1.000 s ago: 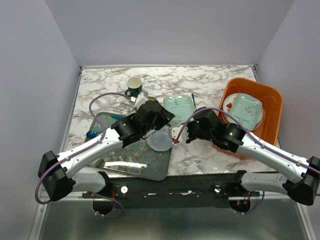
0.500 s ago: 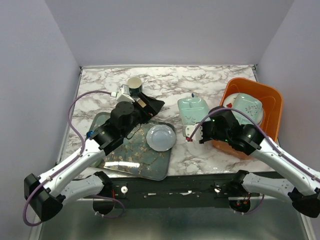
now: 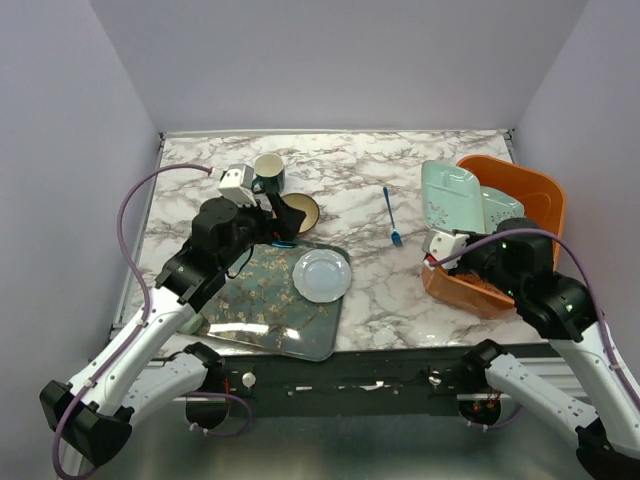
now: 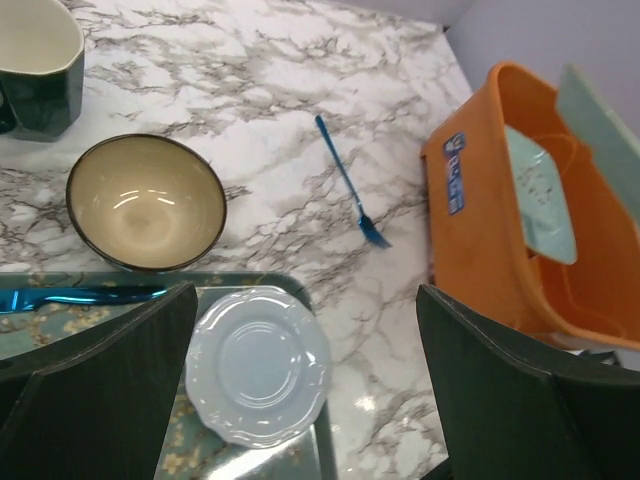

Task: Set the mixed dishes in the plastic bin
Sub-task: Place the plate in the plastic bin.

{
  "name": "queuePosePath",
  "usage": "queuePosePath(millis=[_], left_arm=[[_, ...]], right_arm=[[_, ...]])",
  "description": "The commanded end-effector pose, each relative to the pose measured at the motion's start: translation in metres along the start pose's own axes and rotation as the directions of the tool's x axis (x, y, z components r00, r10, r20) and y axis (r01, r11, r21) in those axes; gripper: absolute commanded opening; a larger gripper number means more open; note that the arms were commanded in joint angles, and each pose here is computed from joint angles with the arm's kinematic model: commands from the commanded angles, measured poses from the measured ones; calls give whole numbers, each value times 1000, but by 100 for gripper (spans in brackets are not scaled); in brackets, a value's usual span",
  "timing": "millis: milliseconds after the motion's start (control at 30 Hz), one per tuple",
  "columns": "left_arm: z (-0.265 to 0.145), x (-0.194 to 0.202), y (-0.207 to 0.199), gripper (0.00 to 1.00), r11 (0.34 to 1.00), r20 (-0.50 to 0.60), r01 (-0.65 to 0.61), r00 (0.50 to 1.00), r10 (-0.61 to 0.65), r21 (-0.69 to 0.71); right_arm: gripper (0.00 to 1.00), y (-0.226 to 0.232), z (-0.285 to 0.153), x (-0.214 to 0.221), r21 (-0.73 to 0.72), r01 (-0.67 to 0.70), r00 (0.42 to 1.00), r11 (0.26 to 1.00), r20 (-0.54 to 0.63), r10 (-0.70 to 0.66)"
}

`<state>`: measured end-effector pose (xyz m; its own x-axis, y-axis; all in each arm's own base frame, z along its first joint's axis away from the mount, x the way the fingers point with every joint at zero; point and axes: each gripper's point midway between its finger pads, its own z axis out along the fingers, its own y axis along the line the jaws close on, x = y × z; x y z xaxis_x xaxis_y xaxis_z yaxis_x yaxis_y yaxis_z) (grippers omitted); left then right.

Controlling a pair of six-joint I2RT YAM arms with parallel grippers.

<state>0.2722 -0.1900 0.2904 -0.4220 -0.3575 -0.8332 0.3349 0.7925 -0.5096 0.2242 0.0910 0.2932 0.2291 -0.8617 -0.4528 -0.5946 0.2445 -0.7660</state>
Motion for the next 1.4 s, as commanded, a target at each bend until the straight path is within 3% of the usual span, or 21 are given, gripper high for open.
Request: queuePosePath(millis=[0, 433, 1367], left_arm=[[0, 25, 27, 99, 966, -154, -253, 958, 243, -48], [5, 58, 60, 99, 927, -255, -366, 906, 337, -77], [0, 62, 60, 99, 931, -256, -361, 906, 336, -56]], right_arm=[[1, -29, -18, 21, 165, 30, 997, 986, -80, -17], [1, -12, -3, 67, 149, 26, 976, 989, -219, 7], [3, -13, 32, 125, 81, 44, 950, 996, -313, -16]])
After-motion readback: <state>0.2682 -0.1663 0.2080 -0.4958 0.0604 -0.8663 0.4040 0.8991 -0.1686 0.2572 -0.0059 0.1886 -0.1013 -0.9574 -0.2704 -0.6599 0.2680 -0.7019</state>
